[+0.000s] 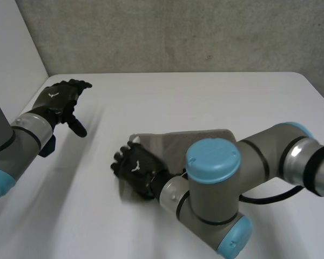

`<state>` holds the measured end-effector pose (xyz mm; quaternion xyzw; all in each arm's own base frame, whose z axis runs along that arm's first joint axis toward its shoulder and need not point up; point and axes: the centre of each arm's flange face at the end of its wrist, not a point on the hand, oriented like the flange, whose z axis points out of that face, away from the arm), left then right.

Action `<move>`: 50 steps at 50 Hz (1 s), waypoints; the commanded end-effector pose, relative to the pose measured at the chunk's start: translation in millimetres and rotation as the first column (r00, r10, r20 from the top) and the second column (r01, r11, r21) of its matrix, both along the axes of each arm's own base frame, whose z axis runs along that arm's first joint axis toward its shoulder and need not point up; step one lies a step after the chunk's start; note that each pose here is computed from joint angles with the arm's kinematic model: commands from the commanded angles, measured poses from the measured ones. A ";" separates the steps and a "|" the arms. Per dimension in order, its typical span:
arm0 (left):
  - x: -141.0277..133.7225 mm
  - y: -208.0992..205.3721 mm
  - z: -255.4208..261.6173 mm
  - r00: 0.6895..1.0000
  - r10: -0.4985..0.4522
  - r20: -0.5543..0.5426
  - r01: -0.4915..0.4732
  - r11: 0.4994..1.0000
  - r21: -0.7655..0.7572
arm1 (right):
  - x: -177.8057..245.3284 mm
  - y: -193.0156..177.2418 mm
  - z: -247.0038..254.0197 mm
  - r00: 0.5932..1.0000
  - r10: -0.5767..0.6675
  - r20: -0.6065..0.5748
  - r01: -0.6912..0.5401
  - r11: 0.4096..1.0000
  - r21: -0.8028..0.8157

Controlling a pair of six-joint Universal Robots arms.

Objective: Fold the towel.

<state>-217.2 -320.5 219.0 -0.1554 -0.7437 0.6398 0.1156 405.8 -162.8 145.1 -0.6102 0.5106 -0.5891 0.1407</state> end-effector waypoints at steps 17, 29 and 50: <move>-55.6 55.8 -19.7 0.980 -0.198 0.012 0.197 0.978 0.062 | -149.8 -67.0 3.1 0.890 -0.440 -0.122 0.455 0.876 0.161; -62.8 61.1 -24.2 0.976 -0.219 0.008 0.219 0.975 0.027 | -185.0 -97.1 -12.3 0.826 -0.561 -0.053 0.564 0.819 0.109; -54.4 55.7 -11.5 0.983 -0.182 0.003 0.182 0.983 -0.010 | -30.1 2.4 16.3 0.997 -0.080 -0.013 0.080 0.996 -0.041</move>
